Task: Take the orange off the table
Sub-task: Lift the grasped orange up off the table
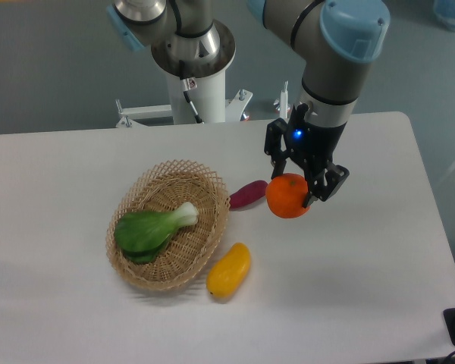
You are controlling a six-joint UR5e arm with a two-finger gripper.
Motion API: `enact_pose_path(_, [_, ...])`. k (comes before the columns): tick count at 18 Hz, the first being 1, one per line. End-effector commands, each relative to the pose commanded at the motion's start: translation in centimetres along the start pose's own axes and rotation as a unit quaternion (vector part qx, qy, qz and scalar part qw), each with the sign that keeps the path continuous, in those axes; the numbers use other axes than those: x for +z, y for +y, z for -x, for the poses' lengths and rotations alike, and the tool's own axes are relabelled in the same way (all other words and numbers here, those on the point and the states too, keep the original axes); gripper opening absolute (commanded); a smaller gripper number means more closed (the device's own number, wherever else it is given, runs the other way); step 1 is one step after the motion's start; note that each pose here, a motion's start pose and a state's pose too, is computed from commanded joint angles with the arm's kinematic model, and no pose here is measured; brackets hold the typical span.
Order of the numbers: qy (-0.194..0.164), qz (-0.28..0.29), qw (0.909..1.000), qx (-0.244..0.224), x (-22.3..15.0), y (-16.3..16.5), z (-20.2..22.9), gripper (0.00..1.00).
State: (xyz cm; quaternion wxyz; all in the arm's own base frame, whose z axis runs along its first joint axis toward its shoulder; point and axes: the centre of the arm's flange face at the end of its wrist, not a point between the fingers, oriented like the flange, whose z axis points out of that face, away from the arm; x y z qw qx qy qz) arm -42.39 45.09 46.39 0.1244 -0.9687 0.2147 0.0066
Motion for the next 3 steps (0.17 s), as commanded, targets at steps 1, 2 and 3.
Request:
enact_pose_path(1, [0.001, 0.000, 1.0000, -0.001, 0.11, 0.12, 0.01, 0.67])
enact_pose_path(2, [0.001, 0.000, 1.0000, 0.000, 0.13, 0.04, -0.03, 0.67])
enact_pose_path(3, [0.001, 0.000, 1.0000, 0.000, 0.20, 0.06, -0.05, 0.67])
